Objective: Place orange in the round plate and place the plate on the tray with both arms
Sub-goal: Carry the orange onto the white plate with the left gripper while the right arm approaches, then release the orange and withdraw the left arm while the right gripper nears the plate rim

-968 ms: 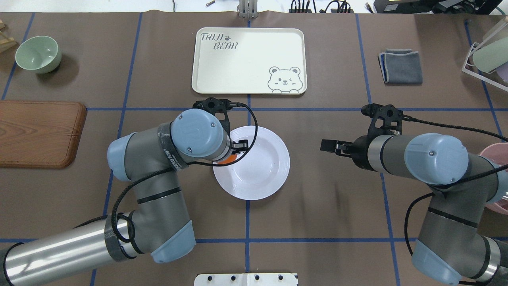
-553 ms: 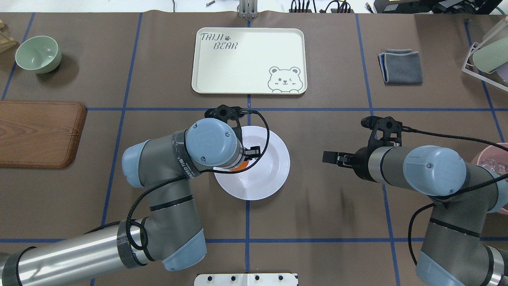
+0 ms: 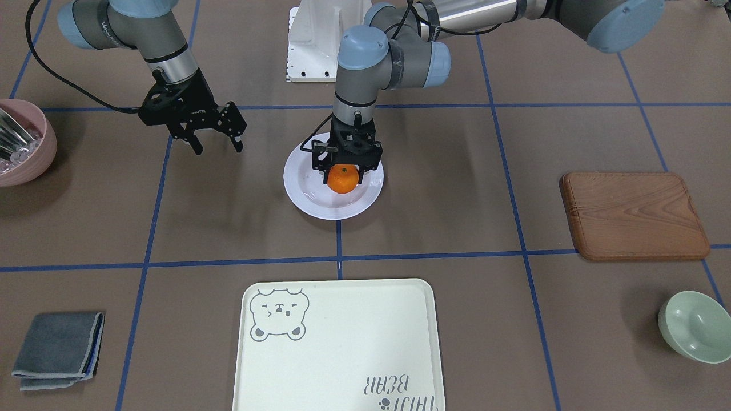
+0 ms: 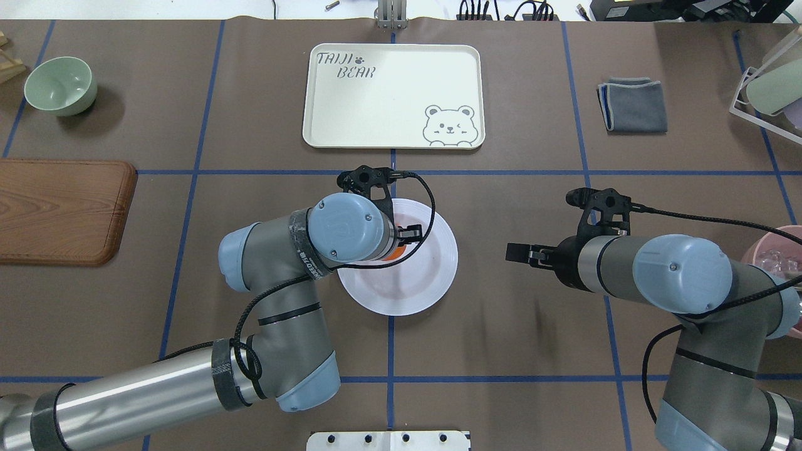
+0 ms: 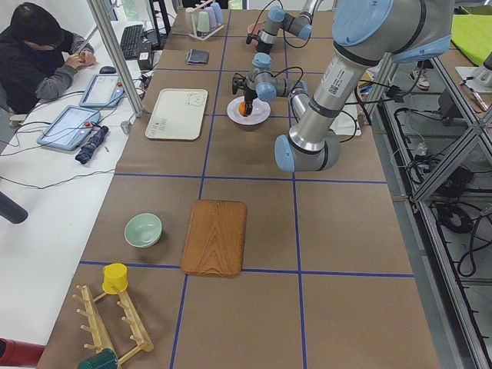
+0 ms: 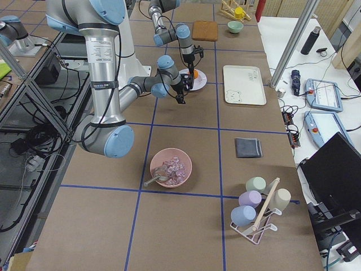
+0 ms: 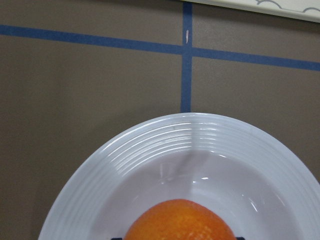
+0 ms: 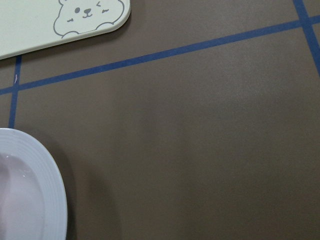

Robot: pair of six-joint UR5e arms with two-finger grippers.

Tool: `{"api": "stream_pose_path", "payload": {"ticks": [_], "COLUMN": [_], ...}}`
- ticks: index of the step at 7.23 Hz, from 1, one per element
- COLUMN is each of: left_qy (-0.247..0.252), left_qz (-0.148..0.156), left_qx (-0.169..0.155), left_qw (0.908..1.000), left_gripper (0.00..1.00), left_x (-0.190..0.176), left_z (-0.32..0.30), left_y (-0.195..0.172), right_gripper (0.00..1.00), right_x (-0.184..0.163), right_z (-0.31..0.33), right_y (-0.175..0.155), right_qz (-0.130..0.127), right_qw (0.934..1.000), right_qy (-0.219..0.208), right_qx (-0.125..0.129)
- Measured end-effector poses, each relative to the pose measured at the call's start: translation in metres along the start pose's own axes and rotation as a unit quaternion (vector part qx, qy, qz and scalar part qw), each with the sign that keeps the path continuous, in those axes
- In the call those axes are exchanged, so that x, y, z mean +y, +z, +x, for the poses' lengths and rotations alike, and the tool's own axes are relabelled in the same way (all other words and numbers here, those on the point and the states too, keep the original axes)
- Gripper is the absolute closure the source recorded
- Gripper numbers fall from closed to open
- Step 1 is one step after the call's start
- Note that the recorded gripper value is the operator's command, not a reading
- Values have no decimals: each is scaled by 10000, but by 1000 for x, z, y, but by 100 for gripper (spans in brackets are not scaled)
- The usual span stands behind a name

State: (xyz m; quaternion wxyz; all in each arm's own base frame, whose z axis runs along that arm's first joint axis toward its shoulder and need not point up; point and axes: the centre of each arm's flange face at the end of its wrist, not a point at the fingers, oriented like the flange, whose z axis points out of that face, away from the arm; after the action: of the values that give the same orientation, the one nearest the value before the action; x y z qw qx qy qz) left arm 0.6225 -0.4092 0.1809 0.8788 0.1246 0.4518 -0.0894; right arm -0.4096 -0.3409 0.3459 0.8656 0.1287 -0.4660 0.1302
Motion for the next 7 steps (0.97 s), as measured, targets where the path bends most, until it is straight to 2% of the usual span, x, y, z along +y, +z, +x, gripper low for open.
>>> {"api": "stream_pose_path", "payload": {"ticks": [2, 4, 6, 7], "left_qy": [21, 350, 963, 1409], "left_qz": [172, 265, 35, -74], "left_qx": [88, 191, -96, -293], "left_qw": [9998, 9989, 9953, 9896], "left_gripper": [1, 1, 1, 1], "left_x": [-4, -25, -89, -133], "left_z": [5, -6, -87, -148], "left_y": [-10, -39, -66, -80], "right_gripper": [0, 0, 1, 2], "right_x": [2, 6, 13, 20], "right_z": [-3, -9, -29, -40], "right_y": [0, 0, -1, -1], "right_qz": [6, 31, 137, 195], "right_qw": [10000, 10000, 9985, 9971], "right_qy": [-7, 5, 464, 652], "right_qx": [-24, -83, -260, -343]}}
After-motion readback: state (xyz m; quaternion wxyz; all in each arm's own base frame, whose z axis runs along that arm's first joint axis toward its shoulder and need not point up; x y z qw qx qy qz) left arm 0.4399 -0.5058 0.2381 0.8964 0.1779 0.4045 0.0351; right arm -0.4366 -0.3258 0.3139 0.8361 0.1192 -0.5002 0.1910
